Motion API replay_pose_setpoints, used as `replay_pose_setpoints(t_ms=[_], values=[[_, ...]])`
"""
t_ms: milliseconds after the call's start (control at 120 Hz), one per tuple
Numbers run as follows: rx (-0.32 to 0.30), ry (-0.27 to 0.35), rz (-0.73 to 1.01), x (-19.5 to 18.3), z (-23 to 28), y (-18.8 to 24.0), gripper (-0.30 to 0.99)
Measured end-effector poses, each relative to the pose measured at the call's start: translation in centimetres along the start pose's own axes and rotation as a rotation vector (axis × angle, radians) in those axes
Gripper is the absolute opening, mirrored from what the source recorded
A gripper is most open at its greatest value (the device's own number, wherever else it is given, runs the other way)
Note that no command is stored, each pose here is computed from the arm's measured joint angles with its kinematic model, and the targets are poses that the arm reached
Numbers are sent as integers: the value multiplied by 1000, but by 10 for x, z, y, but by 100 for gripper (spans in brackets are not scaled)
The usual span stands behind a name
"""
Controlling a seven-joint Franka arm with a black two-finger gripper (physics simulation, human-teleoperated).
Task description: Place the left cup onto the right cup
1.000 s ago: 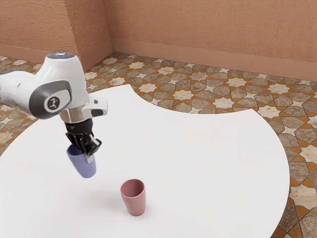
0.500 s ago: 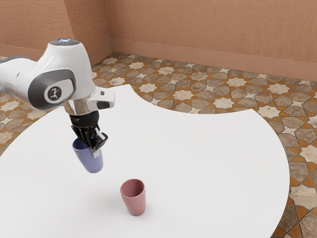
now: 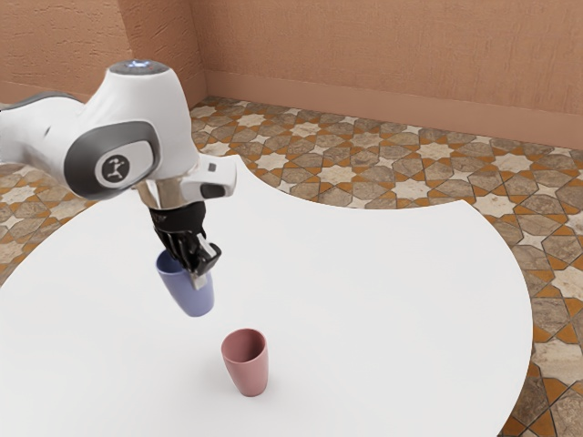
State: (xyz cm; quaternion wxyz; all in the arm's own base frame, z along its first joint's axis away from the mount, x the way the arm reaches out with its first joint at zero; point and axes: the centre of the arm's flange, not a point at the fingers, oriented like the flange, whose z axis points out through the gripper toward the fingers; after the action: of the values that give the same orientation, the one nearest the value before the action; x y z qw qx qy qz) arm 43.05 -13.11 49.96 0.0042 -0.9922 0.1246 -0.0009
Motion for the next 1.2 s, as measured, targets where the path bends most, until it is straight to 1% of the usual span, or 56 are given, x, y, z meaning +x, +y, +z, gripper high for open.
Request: replay_pose_setpoints(t_ms=[375, 658, 1042, 1200], values=[[-7, 3, 36, 14, 2, 22, -9], [-26, -17, 55, 27, 21, 37, -9], [-30, 13, 69, 26, 35, 49, -9], [-28, 16, 68, 24, 46, 50, -9]])
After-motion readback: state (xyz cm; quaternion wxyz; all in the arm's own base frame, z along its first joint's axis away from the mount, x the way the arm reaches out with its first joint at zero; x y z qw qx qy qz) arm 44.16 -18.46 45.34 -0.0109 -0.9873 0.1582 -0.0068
